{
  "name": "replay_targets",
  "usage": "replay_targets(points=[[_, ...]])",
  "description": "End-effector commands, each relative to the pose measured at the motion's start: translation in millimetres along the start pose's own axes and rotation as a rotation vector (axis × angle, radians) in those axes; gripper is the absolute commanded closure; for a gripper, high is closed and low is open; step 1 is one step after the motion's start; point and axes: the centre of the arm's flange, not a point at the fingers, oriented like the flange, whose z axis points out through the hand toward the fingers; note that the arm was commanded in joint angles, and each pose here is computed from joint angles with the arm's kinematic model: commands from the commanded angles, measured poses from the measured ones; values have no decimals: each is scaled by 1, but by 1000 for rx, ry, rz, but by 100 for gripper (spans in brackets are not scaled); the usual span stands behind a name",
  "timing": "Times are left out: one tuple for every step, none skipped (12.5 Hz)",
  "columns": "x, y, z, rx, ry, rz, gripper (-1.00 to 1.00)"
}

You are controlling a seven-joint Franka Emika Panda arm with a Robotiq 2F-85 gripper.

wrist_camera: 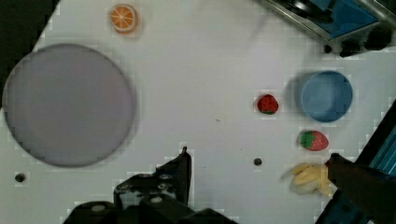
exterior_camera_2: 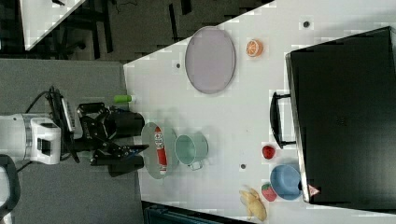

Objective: Pick Ketchup from the table and place it in strainer.

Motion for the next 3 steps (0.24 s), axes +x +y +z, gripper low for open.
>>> replay_targets(points=[[-30,-22,-9,23,11,-117,-100],[-28,-22,-8,20,8,-113,-100],[-27,-22,-6,18,6,-111,-100]])
